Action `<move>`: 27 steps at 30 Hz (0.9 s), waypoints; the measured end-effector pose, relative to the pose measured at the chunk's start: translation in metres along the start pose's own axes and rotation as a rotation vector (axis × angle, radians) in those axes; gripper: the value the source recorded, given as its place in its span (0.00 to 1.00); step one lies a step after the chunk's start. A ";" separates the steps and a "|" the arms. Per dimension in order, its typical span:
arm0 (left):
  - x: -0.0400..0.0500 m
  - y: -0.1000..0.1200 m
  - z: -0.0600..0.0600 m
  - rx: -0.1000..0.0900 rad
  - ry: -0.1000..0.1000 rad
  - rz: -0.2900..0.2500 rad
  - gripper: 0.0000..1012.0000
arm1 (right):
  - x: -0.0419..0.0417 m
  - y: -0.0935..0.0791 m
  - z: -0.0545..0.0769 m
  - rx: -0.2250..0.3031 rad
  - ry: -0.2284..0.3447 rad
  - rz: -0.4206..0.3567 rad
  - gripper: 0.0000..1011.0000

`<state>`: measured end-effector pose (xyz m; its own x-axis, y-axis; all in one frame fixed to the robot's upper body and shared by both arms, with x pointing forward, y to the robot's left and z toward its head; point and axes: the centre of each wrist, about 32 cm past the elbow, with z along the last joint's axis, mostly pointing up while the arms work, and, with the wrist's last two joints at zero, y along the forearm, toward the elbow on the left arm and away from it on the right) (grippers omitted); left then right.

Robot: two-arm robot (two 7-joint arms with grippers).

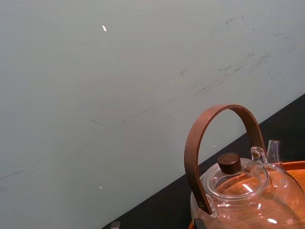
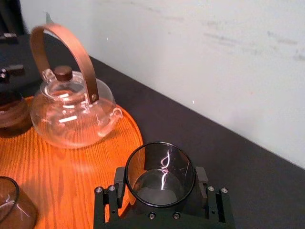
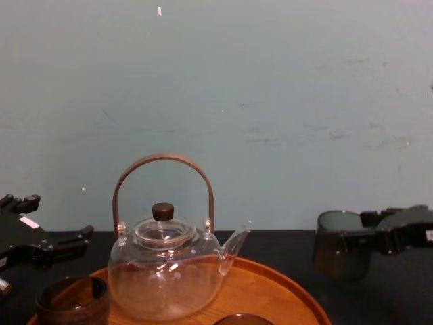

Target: Pick up the glass from the table and place it on the tray.

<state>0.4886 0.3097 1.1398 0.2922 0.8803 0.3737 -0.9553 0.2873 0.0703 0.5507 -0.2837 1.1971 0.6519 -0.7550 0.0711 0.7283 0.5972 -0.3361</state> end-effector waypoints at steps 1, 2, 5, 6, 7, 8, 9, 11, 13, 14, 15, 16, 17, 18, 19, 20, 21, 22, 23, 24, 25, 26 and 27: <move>0.0000 0.000 0.000 0.000 0.000 0.000 0.99 | 0.0001 -0.001 0.001 0.003 -0.003 0.000 0.87; 0.0000 0.000 0.000 0.000 0.000 0.000 0.99 | -0.0001 -0.003 0.004 0.011 -0.008 0.003 0.87; 0.0000 0.000 0.000 0.000 0.000 0.000 0.99 | -0.0007 -0.006 0.009 0.028 -0.021 0.012 0.87; 0.0000 0.000 0.000 0.000 0.000 0.000 0.99 | -0.0008 -0.006 0.011 0.032 -0.024 0.016 0.87; 0.0000 0.000 0.000 0.000 0.000 0.000 0.99 | -0.0010 -0.007 0.012 0.035 -0.027 0.019 0.87; 0.0000 0.000 0.000 0.000 0.000 0.000 0.99 | -0.0019 -0.007 0.014 0.041 -0.033 0.027 0.87; 0.0000 0.000 0.000 0.000 0.000 0.000 0.99 | -0.0024 -0.007 0.015 0.044 -0.037 0.033 0.87; 0.0000 0.000 0.000 0.000 0.000 0.000 0.99 | -0.0041 -0.006 0.019 0.051 -0.050 0.049 0.87; 0.0000 0.000 0.000 0.000 0.000 0.000 0.99 | -0.0055 -0.005 0.022 0.054 -0.057 0.062 0.87; 0.0000 0.000 0.000 0.000 0.000 0.000 0.99 | -0.0072 -0.004 0.024 0.056 -0.064 0.076 0.87; 0.0000 0.000 0.000 0.000 0.000 0.000 0.99 | -0.0079 -0.003 0.025 0.057 -0.066 0.081 0.87; 0.0000 0.000 0.000 0.000 0.000 0.000 0.99 | -0.0096 -0.002 0.026 0.059 -0.073 0.094 0.87; 0.0000 0.000 0.000 0.000 0.000 0.000 0.99 | -0.0105 -0.001 0.027 0.059 -0.076 0.100 0.87; 0.0000 0.000 0.000 0.000 0.000 0.000 0.99 | -0.0115 0.001 0.028 0.060 -0.079 0.109 0.87; 0.0000 0.000 0.000 0.000 0.000 0.000 0.99 | -0.0125 0.002 0.029 0.062 -0.082 0.116 0.87; 0.0000 0.000 0.000 0.000 0.000 0.000 0.99 | -0.0149 0.005 0.030 0.063 -0.089 0.132 0.87; 0.0000 0.000 0.000 0.000 0.000 0.000 0.99 | -0.0161 0.006 0.030 0.064 -0.091 0.140 0.87; 0.0000 0.000 0.000 0.000 0.000 0.000 0.99 | -0.0161 0.006 0.030 0.064 -0.091 0.140 0.87; 0.0000 0.000 0.000 0.000 0.000 0.000 0.99 | -0.0182 0.009 0.031 0.064 -0.096 0.154 0.87; 0.0000 0.000 0.000 0.000 0.000 0.000 0.99 | -0.0200 0.012 0.032 0.065 -0.100 0.167 0.87; 0.0000 0.000 0.000 0.000 0.000 0.000 0.99 | -0.0208 0.013 0.032 0.065 -0.101 0.172 0.87; 0.0000 0.000 0.000 0.000 0.000 0.000 0.99 | -0.0217 0.015 0.032 0.064 -0.102 0.178 0.87; 0.0000 0.000 0.000 0.000 0.000 0.000 0.99 | -0.0230 0.017 0.032 0.062 -0.104 0.188 0.87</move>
<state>0.4886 0.3097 1.1398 0.2923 0.8803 0.3737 -0.9553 0.2873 0.0702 0.5551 -0.2473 1.2199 0.7933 -0.5987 0.1103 0.6015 0.7428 -0.2941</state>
